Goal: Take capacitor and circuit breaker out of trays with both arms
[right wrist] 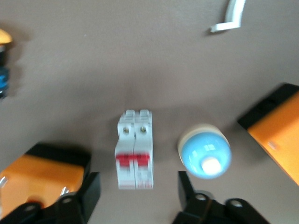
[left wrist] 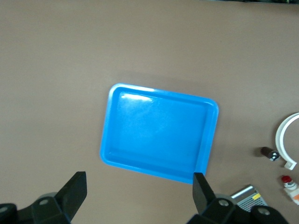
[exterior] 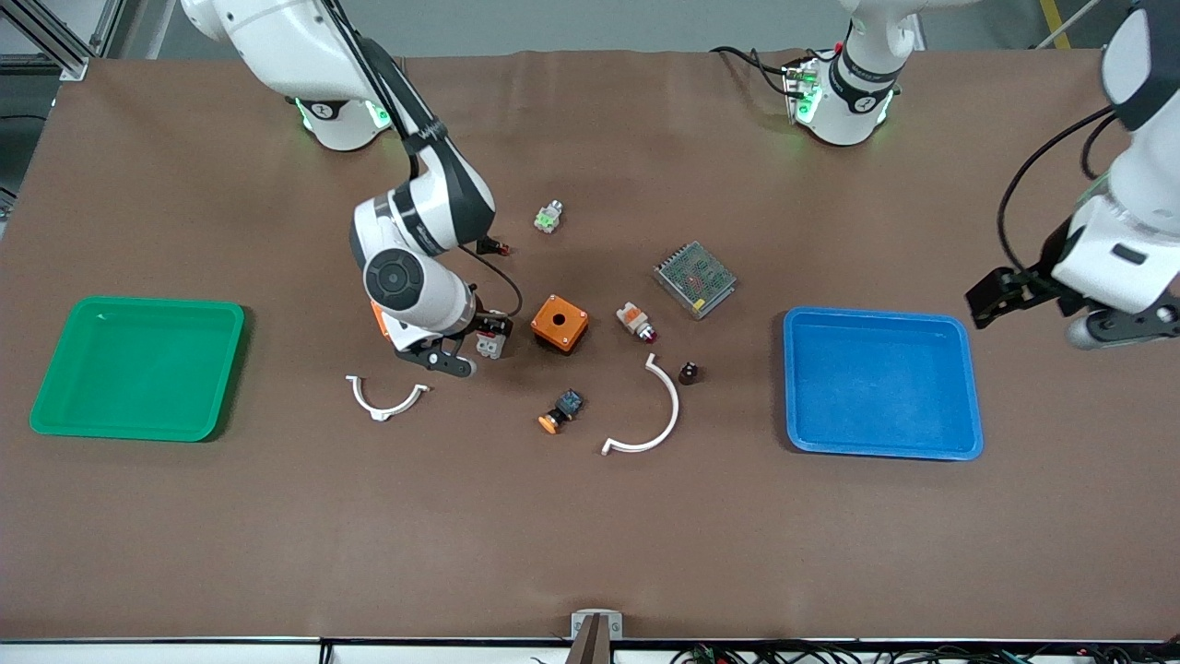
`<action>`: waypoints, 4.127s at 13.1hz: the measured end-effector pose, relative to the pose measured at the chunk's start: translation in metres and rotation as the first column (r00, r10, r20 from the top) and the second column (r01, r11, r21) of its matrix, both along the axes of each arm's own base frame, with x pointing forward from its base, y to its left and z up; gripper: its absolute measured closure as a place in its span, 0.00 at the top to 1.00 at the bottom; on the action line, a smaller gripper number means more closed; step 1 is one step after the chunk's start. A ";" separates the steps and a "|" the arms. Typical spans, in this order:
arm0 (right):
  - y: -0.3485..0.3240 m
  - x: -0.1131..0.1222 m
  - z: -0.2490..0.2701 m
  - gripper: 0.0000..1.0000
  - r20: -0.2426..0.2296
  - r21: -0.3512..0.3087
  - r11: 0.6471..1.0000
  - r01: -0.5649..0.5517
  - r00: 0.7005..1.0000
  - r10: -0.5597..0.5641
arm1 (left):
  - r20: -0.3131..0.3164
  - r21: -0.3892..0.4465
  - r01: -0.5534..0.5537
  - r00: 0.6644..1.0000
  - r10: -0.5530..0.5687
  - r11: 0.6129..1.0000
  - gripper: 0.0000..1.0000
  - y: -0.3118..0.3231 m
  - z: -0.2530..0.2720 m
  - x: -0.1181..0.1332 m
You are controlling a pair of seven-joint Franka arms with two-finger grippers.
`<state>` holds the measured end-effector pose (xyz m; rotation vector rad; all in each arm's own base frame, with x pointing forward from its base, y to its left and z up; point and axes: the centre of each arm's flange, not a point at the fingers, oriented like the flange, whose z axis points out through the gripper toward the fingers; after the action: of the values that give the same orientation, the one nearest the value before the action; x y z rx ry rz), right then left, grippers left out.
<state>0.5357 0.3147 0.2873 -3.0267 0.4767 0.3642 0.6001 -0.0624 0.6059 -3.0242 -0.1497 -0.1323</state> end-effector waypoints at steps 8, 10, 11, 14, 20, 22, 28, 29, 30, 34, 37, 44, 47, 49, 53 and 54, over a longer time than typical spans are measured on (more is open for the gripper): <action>-0.162 -0.017 0.219 1.00 0.005 0.013 1.000 0.025 1.000 -0.025 | 0.004 0.020 0.041 0.999 -0.041 0.999 1.00 0.003 0.042 -0.032; -0.201 -0.019 0.243 1.00 0.052 -0.006 1.000 -0.028 0.998 0.028 | -0.010 -0.001 0.035 0.999 -0.035 0.999 1.00 0.004 0.043 -0.037; -0.223 -0.019 0.254 1.00 0.069 -0.004 0.998 -0.058 0.996 0.059 | -0.021 -0.010 0.032 0.999 -0.032 0.999 1.00 0.004 0.042 -0.040; -0.284 -0.016 0.286 1.00 0.120 0.016 0.991 -0.132 0.984 0.130 | -0.027 -0.038 0.017 0.999 -0.018 0.999 1.00 0.009 0.045 -0.047; -0.326 -0.013 0.356 1.00 0.238 -0.035 0.971 -0.235 0.942 0.237 | -0.046 -0.068 0.036 0.998 -0.040 0.997 1.00 -0.005 0.039 -0.052; -0.325 -0.011 0.361 1.00 0.244 -0.049 0.969 -0.242 0.938 0.246 | -0.053 -0.068 0.049 0.997 -0.052 0.996 1.00 -0.012 0.036 -0.053; -0.324 0.003 0.357 1.00 0.242 -0.057 0.968 -0.243 0.938 0.249 | -0.037 -0.070 0.049 0.998 -0.052 0.996 1.00 -0.011 0.036 -0.051; -0.325 0.003 0.359 1.00 0.245 -0.059 0.969 -0.240 0.937 0.247 | -0.039 -0.069 0.047 0.998 -0.050 0.996 1.00 -0.010 0.035 -0.051; -0.326 0.003 0.359 1.00 0.245 -0.059 0.969 -0.239 0.938 0.246 | -0.041 -0.069 0.045 0.998 -0.048 0.997 1.00 -0.009 0.033 -0.050; -0.325 0.011 0.346 1.00 0.223 -0.055 0.969 -0.240 0.943 0.247 | -0.043 -0.070 0.045 0.998 -0.048 0.997 1.00 -0.009 0.031 -0.048; -0.325 0.013 0.343 1.00 0.218 -0.055 0.969 -0.241 0.944 0.247 | -0.042 -0.070 0.045 0.998 -0.048 0.997 1.00 -0.009 0.031 -0.048; -0.325 0.013 0.350 1.00 0.232 -0.058 0.969 -0.240 0.941 0.247 | -0.042 -0.070 0.044 0.998 -0.047 0.997 1.00 -0.009 0.030 -0.047; -0.325 0.014 0.352 1.00 0.235 -0.059 0.969 -0.240 0.940 0.247 | -0.045 -0.070 0.041 0.998 -0.044 0.997 1.00 -0.007 0.029 -0.046; -0.325 0.014 0.352 1.00 0.236 -0.060 0.969 -0.239 0.940 0.247 | -0.044 -0.070 0.038 0.998 -0.042 0.997 1.00 -0.006 0.029 -0.046; -0.325 0.014 0.352 1.00 0.236 -0.060 0.969 -0.239 0.940 0.247 | -0.036 -0.071 0.039 0.999 -0.041 0.997 1.00 -0.005 0.031 -0.045; -0.325 0.014 0.352 1.00 0.236 -0.060 0.969 -0.239 0.940 0.247 | -0.036 -0.071 0.039 0.998 -0.041 0.997 1.00 -0.005 0.031 -0.045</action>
<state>0.5492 -0.0104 0.6398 -3.1061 0.0914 -0.0071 0.5551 -0.0678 0.6369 -3.0988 -0.0925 -0.0747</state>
